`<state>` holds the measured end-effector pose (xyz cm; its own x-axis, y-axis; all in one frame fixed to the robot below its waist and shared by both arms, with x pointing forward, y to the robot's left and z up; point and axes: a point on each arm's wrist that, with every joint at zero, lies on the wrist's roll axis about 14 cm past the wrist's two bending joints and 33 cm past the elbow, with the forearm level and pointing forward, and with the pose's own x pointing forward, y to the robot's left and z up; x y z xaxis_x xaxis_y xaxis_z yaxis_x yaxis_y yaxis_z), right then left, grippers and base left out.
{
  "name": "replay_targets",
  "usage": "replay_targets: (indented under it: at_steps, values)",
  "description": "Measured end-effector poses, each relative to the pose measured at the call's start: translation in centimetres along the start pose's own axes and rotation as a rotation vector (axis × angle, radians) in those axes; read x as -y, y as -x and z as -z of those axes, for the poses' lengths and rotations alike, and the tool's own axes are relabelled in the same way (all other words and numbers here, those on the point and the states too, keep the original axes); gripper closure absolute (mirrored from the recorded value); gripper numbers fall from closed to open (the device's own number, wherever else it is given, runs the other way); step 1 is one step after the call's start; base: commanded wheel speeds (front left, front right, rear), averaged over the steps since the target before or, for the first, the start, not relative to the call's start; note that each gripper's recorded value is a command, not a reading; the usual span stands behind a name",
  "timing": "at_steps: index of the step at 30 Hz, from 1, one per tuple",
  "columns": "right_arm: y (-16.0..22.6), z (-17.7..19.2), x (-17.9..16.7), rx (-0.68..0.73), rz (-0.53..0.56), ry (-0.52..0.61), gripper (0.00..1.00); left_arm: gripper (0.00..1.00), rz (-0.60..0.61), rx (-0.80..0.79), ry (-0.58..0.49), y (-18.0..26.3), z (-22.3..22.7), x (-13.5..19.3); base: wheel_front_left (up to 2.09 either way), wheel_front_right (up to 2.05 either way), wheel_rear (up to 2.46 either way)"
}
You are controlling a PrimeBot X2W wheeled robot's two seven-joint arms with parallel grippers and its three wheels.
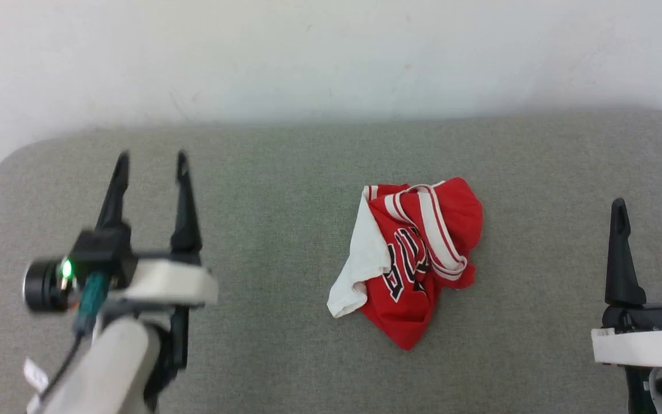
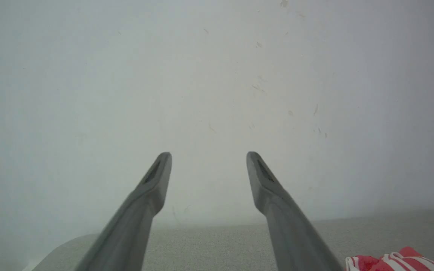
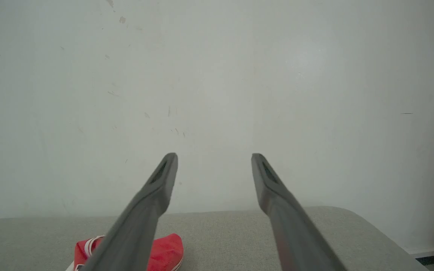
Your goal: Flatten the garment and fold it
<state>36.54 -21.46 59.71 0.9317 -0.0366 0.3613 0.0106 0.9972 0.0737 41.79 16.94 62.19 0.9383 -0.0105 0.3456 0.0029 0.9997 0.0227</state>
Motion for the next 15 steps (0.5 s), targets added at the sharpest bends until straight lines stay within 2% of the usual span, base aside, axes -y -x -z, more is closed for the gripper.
replay_targets:
  at_steps: [4,10,15]
  values:
    - [0.2,-0.1,0.0,0.001,0.001,-0.004,0.00,0.00,-0.069,-0.017,-0.010,2.6,0.8,-1.2,0.00,0.00,0.00]
    - [0.8,0.6,0.0,-0.024,0.004,-0.029,0.00,0.00,-0.049,-0.091,0.027,5.3,3.1,-0.8,0.00,0.00,0.00]
    - [1.5,1.8,-0.3,-0.068,-0.002,-0.039,0.00,0.00,-0.079,-0.143,0.005,6.7,4.8,-1.9,0.00,0.00,0.00]
